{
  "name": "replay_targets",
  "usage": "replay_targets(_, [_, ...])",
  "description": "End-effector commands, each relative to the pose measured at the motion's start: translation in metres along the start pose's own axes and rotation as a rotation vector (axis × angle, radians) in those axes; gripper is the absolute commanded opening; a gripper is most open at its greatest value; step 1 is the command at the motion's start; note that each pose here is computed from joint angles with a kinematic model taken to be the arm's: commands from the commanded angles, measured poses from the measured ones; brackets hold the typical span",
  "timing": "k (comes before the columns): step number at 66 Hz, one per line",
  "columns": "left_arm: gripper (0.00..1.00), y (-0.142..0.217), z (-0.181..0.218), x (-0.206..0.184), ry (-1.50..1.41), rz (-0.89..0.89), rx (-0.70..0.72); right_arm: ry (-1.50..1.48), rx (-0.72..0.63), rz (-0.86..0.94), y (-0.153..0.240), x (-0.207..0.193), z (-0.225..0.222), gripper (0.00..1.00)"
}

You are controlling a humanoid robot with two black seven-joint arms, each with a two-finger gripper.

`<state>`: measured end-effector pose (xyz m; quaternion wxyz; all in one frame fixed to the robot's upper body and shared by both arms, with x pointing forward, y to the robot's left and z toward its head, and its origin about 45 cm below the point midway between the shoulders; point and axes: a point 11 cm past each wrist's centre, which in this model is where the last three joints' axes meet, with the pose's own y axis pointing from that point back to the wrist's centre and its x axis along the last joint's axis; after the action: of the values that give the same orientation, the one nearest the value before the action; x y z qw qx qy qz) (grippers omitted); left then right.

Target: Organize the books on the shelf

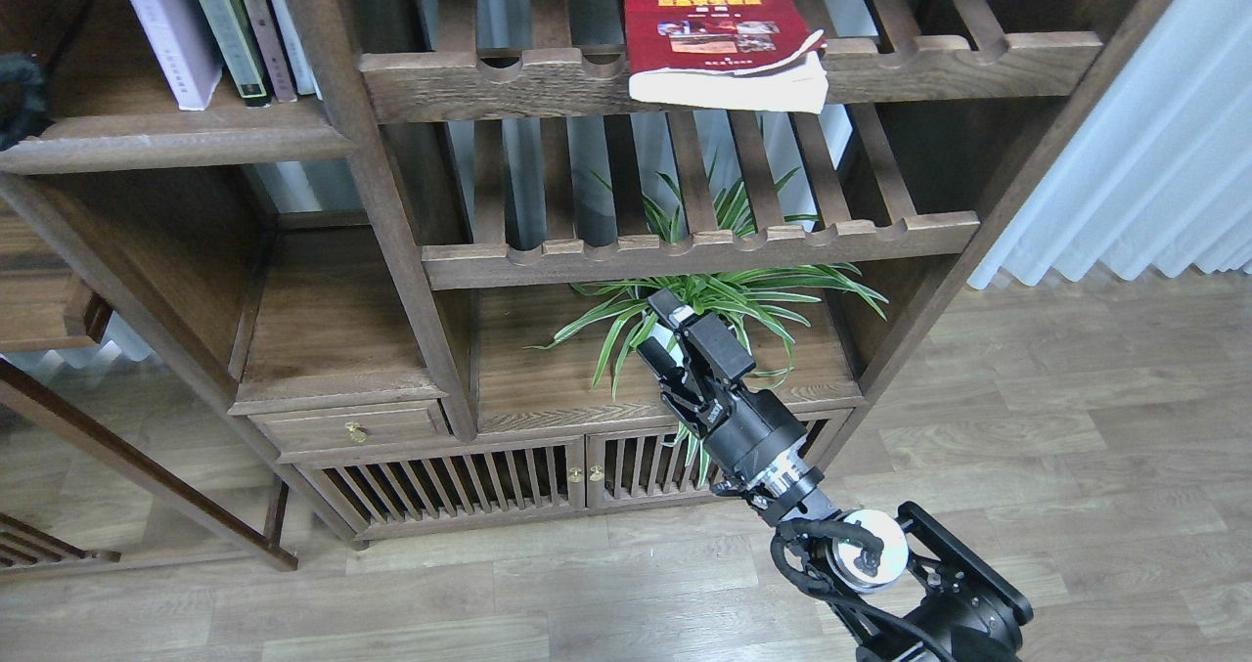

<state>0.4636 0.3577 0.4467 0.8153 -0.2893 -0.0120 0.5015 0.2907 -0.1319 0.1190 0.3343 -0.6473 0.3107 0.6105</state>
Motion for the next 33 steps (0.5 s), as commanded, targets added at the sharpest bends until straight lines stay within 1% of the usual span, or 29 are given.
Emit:
replay_targets(1, [0.94,0.012,-0.003,0.001,0.148,-0.003,-0.053,0.0,-0.001,0.002,0.0,0.001,0.0,0.98])
replay_targets(19, [0.94,0.036,-0.004,0.014,0.333,0.055,-0.133,-0.001,0.005,-0.004,0.0,-0.001,-0.001,0.98])
replay_targets(33, [0.94,0.067,-0.019,-0.001,0.442,0.039,-0.133,0.008,0.005,-0.038,-0.004,-0.008,-0.004,0.98])
